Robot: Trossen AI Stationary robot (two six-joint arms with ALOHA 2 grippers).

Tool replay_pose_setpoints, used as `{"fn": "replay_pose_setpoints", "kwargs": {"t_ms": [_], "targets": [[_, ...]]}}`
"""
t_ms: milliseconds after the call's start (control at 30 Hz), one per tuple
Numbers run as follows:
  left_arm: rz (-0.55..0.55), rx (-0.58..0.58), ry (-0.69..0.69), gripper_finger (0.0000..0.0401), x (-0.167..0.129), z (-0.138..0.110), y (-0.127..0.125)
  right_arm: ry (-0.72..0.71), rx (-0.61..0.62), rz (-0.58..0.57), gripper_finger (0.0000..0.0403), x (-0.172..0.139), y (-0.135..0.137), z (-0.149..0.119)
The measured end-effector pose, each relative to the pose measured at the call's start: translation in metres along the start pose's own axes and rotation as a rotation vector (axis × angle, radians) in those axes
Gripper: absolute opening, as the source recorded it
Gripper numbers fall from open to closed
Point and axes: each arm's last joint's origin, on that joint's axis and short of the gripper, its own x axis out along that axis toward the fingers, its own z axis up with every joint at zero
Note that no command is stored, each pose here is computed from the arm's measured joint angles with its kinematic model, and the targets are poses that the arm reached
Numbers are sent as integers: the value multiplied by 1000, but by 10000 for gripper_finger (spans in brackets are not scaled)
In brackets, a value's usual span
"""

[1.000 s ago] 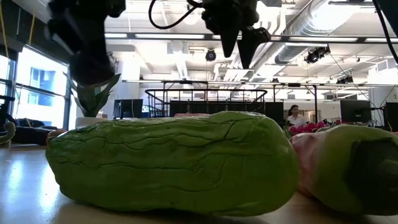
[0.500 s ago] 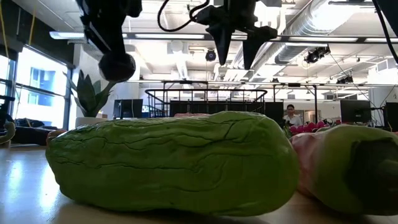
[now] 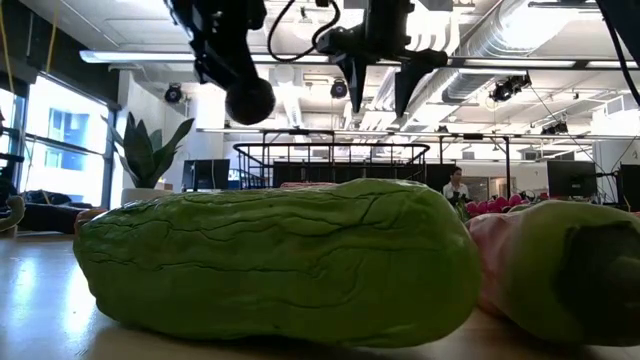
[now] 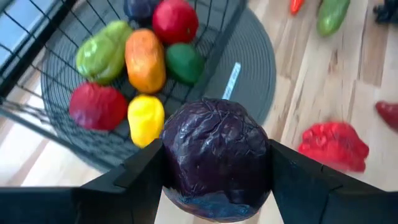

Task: Build produce basket
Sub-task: Put the onion into the wire basket, then put the red bell pepper into the wire basket

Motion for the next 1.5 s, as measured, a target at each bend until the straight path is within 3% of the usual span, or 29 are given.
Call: {"fn": "replay_pose_setpoints", "kwargs": {"t_ms": [300,667,967,1267,1500], "targets": [[12,27,-102,235,3,16,26,-23,77,-20,314,5,-11,21],[66,31,-257,243,5,35,52,-22,43,-42,314,11,-29,46],[-10,58,-200,249,33,36,65,1,47,-52,314,18,-53,74],[-94,28,-97,299,68,30,77,5,47,-62,314,21,-66,87],[-86,29,-78,319,76,29,83,7,20,-63,314,21,-67,88]]}}
